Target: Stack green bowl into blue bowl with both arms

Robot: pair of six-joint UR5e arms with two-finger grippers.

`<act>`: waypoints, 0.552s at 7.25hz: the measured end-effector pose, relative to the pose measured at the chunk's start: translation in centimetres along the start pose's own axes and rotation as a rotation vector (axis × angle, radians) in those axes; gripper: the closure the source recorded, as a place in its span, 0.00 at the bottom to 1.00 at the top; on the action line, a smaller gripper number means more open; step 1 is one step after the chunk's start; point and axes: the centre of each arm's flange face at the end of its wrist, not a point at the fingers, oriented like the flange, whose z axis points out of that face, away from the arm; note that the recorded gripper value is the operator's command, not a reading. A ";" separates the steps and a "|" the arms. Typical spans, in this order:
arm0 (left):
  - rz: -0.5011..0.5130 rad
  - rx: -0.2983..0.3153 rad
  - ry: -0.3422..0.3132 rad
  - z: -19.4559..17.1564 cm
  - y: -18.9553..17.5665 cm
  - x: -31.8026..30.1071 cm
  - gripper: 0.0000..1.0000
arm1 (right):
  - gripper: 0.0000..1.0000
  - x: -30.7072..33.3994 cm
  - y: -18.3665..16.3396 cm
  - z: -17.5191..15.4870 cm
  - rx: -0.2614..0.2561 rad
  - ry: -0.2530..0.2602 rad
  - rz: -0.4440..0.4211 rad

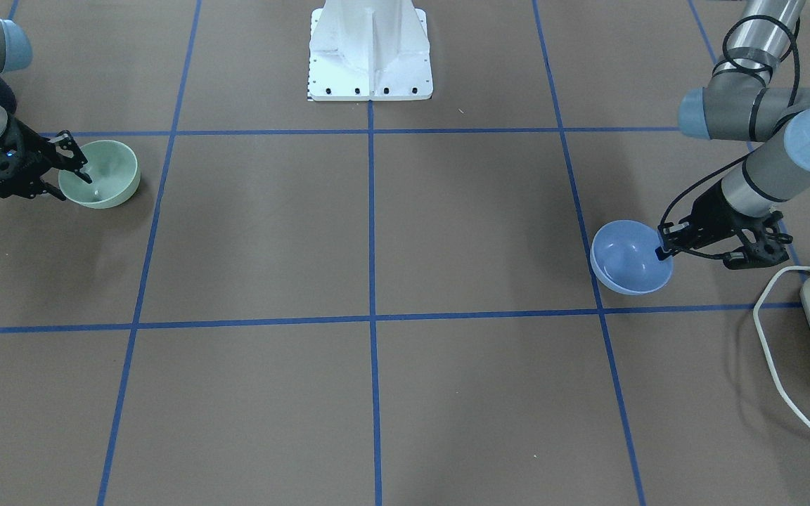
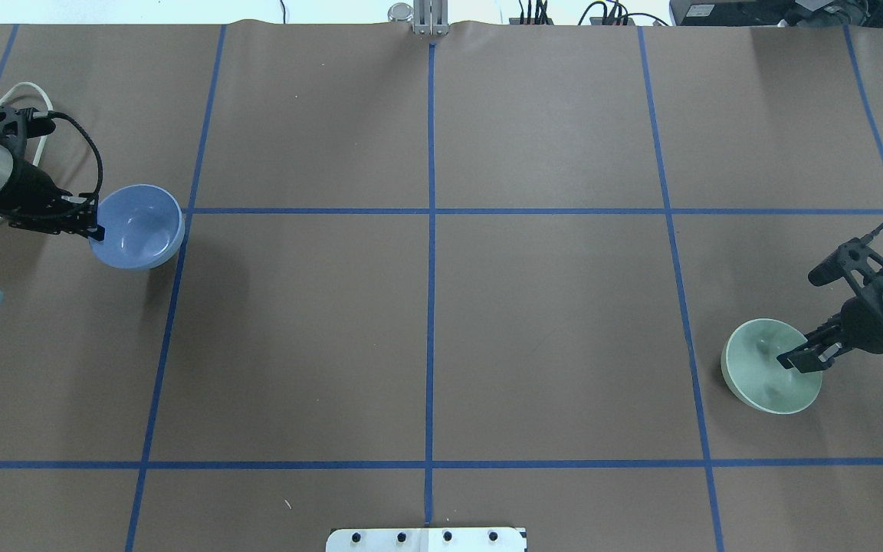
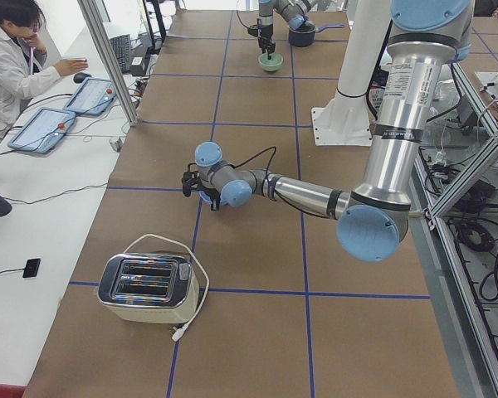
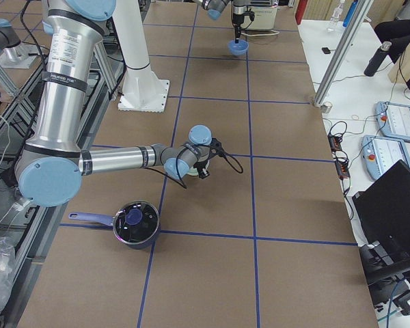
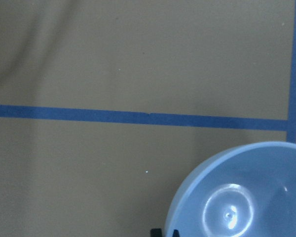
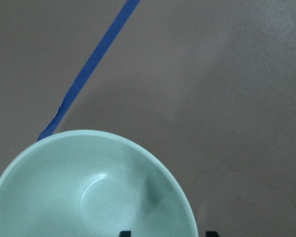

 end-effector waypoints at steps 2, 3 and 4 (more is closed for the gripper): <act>-0.056 0.008 0.033 -1.0 -0.7 2.7 0.89 | 0.72 0.3 0.1 0.0 0.008 0.024 0.001; -0.082 0.014 0.045 -1.4 -1.0 3.9 0.89 | 0.73 0.5 0.2 0.0 0.010 0.035 0.002; -0.097 0.017 0.054 -1.7 -1.2 4.8 0.89 | 0.77 0.6 0.3 0.0 0.010 0.040 0.001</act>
